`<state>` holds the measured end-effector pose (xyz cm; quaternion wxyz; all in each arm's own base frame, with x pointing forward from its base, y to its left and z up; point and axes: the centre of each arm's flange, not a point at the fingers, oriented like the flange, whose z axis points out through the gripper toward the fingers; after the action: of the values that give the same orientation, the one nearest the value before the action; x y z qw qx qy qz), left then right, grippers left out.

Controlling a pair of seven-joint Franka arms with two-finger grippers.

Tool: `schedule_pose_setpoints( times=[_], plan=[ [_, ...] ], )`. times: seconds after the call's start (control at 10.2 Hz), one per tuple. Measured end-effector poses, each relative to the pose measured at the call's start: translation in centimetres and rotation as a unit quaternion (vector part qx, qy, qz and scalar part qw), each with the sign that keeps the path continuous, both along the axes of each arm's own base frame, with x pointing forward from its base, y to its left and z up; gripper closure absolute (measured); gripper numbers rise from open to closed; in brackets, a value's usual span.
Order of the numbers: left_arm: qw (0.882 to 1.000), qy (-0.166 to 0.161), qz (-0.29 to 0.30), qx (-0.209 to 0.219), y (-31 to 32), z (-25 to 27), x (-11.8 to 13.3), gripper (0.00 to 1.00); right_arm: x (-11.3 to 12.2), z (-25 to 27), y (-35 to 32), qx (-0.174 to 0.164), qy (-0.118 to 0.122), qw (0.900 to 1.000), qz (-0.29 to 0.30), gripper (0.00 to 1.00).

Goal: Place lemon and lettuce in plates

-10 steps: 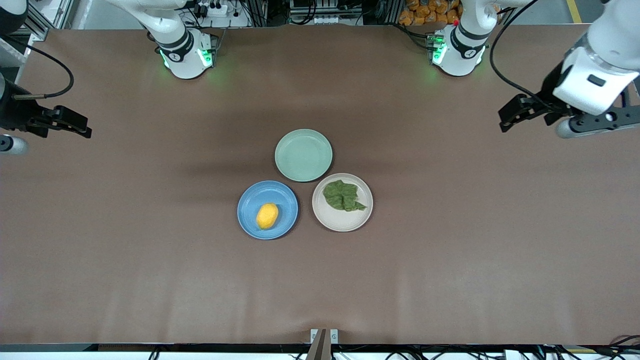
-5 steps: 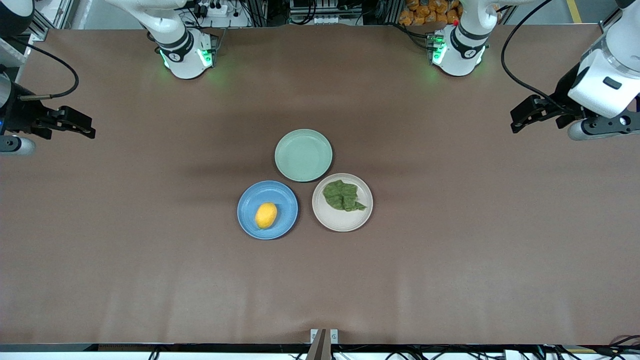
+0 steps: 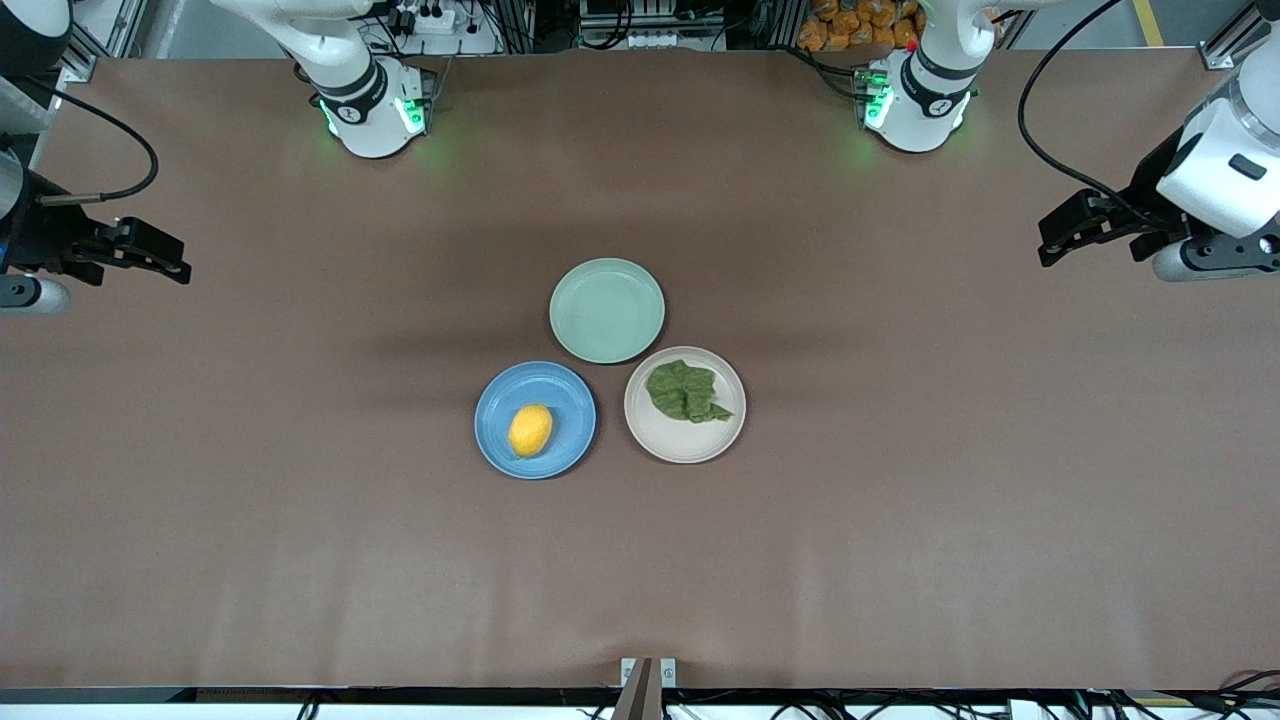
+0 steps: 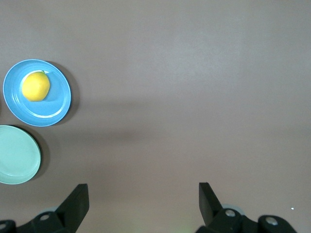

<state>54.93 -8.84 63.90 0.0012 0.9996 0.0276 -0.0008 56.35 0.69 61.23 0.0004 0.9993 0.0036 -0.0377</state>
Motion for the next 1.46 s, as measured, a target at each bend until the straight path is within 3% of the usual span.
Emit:
schedule_pose_setpoints(
  times=[0.78, 1.46],
  plan=[
    [1.000, -0.001, 0.000, 0.003, 4.3, 0.0, 0.5, 0.00, 0.0, -0.5, 0.0, 0.000, 0.005, 1.000, 0.000, 0.00],
    [1.000, -0.004, -0.006, 0.003, 3.7, 0.3, 0.5, 0.00, -0.8, -1.0, 0.0, -0.001, 0.005, 1.000, 0.000, 0.00]
  ],
)
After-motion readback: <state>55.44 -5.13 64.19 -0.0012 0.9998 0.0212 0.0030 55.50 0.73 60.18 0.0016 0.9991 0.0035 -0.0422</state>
